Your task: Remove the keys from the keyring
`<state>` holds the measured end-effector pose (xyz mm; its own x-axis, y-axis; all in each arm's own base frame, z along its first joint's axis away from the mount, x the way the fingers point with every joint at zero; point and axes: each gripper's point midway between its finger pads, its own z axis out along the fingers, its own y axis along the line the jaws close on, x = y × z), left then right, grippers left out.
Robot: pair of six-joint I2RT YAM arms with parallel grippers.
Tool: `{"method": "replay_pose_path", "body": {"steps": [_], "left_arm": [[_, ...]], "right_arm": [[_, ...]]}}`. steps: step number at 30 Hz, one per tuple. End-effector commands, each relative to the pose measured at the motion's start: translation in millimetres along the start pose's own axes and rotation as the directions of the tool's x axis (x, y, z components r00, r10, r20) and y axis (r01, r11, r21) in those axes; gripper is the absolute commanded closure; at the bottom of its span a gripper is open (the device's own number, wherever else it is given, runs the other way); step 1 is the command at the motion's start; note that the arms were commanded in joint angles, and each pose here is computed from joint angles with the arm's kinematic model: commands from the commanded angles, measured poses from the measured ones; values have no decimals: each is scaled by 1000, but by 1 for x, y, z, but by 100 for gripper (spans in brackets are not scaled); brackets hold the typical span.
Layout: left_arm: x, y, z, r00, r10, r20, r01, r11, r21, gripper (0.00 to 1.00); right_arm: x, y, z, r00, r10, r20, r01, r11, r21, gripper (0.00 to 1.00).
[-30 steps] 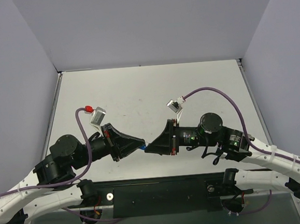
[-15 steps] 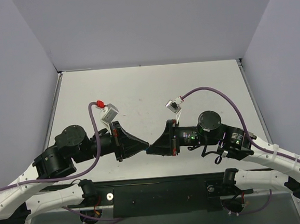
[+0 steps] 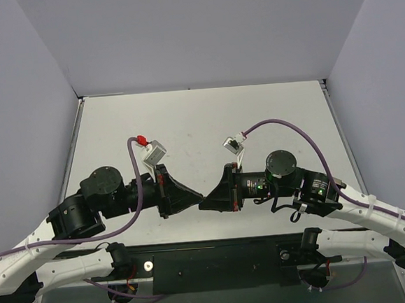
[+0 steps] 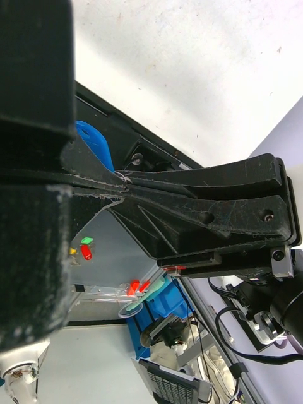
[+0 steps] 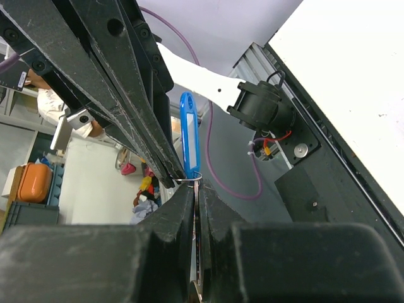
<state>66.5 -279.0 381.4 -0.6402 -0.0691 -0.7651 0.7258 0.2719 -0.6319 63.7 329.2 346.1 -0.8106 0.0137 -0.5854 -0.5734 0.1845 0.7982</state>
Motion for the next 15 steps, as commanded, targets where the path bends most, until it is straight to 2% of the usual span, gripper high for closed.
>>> {"method": "replay_pose_path", "body": {"steps": [1, 15], "left_arm": [[5, -10, 7, 998, 5, -57, -2, 999, 43, 100], [30, -12, 16, 987, 0, -164, 13, 997, 76, 100]], "right_arm": [[-24, 31, -1, 995, -42, 91, 52, 993, -107, 100], [-32, 49, -10, 990, -127, 66, 134, 985, -110, 100]]}}
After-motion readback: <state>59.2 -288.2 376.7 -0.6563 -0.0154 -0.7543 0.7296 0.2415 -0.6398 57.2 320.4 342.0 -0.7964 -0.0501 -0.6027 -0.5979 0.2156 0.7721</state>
